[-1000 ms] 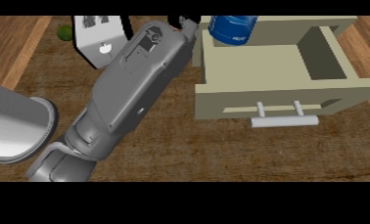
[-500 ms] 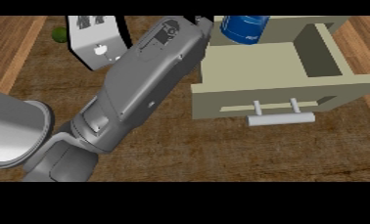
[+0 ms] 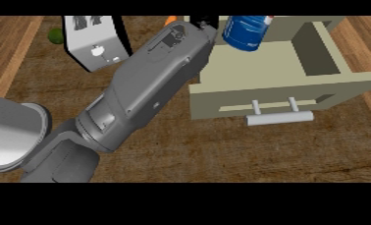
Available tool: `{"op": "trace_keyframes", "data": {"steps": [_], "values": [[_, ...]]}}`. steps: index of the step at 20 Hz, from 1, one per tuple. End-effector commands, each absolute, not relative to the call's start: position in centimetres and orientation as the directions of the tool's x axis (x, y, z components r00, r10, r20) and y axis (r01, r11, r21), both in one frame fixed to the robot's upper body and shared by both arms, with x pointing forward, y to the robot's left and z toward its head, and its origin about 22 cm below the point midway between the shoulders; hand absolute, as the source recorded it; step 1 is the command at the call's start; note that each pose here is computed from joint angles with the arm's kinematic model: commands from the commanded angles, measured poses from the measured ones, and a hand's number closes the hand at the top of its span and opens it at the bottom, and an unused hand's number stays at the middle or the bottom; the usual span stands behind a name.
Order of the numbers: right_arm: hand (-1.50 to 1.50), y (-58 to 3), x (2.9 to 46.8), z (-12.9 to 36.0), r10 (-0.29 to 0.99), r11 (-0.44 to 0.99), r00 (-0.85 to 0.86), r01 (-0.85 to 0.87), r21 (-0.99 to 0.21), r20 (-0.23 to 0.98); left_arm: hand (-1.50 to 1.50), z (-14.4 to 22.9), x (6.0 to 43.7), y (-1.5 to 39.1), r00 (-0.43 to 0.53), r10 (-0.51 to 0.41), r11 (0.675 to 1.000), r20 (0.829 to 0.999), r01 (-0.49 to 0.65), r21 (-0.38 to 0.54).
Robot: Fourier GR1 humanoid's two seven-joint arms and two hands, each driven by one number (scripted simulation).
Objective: Pick up the can, place it into the drawer and close the drawer
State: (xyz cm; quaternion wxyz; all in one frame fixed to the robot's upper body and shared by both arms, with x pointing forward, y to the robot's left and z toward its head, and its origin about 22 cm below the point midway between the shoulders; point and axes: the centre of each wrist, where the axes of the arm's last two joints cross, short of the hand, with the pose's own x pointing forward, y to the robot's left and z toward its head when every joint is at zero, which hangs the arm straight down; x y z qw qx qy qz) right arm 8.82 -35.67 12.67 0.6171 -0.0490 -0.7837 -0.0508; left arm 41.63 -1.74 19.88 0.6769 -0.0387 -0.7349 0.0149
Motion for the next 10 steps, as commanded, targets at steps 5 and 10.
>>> {"op": "trace_keyframes", "data": {"steps": [5, 10], "values": [[-1.50, -36.2, 9.1, 12.4, 0.006, 0.992, -0.242, 0.124, 0.025, 0.970, -1.50, 18.2, 42.2, -1.4, -0.078, 0.002, 1.000, 0.997, -0.029, -0.004], [-1.50, -34.9, 9.0, 14.2, 0.029, 0.990, -0.239, 0.140, 0.004, 0.971, -1.50, 17.9, 42.0, -1.7, -0.068, -0.004, 0.999, 0.998, -0.048, 0.000]]}}
